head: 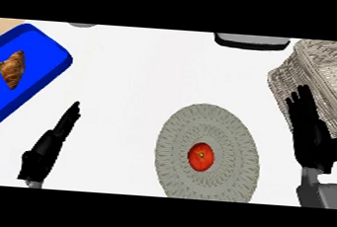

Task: Pick the tomato from the placemat and place it in the basket

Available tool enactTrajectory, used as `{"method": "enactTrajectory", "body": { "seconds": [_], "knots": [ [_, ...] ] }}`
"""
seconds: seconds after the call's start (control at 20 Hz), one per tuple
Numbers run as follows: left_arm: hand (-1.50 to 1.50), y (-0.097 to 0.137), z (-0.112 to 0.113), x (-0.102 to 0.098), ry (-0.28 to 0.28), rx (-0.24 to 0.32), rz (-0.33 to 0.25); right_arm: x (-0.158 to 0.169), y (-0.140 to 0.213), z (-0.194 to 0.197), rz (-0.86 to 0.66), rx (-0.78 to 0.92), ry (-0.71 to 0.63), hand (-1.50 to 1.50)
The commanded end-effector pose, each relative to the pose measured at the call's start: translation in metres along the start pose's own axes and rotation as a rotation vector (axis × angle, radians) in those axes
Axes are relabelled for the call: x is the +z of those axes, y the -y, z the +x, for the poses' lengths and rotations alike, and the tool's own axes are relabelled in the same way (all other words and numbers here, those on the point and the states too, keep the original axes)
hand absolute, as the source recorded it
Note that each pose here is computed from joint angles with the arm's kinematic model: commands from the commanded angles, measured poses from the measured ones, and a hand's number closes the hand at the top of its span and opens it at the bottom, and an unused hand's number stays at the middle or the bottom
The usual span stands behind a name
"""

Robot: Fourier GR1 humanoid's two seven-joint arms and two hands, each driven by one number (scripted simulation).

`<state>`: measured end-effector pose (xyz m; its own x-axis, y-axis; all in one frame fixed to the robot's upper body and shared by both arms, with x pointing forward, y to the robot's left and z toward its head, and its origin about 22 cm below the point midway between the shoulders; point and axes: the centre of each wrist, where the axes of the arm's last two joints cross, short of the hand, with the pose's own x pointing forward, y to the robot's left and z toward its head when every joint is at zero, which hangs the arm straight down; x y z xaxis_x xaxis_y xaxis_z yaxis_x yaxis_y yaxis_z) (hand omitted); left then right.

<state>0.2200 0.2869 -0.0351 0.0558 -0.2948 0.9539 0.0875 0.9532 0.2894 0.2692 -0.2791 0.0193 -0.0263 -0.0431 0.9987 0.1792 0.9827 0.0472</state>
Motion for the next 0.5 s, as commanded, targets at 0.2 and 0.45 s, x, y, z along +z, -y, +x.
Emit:
{"method": "enactTrajectory", "body": {
  "seconds": [0.2,0.45],
  "knots": [
    [0.0,0.017,-0.026,0.005,-0.271,0.125,0.005,-0.002,-0.131,0.063,0.803,-0.175,0.208,1.5],
    [0.0,0.013,-0.041,0.015,-0.419,0.142,-0.01,0.049,-0.2,0.076,1.359,-0.12,0.331,1.5]
  ]
}}
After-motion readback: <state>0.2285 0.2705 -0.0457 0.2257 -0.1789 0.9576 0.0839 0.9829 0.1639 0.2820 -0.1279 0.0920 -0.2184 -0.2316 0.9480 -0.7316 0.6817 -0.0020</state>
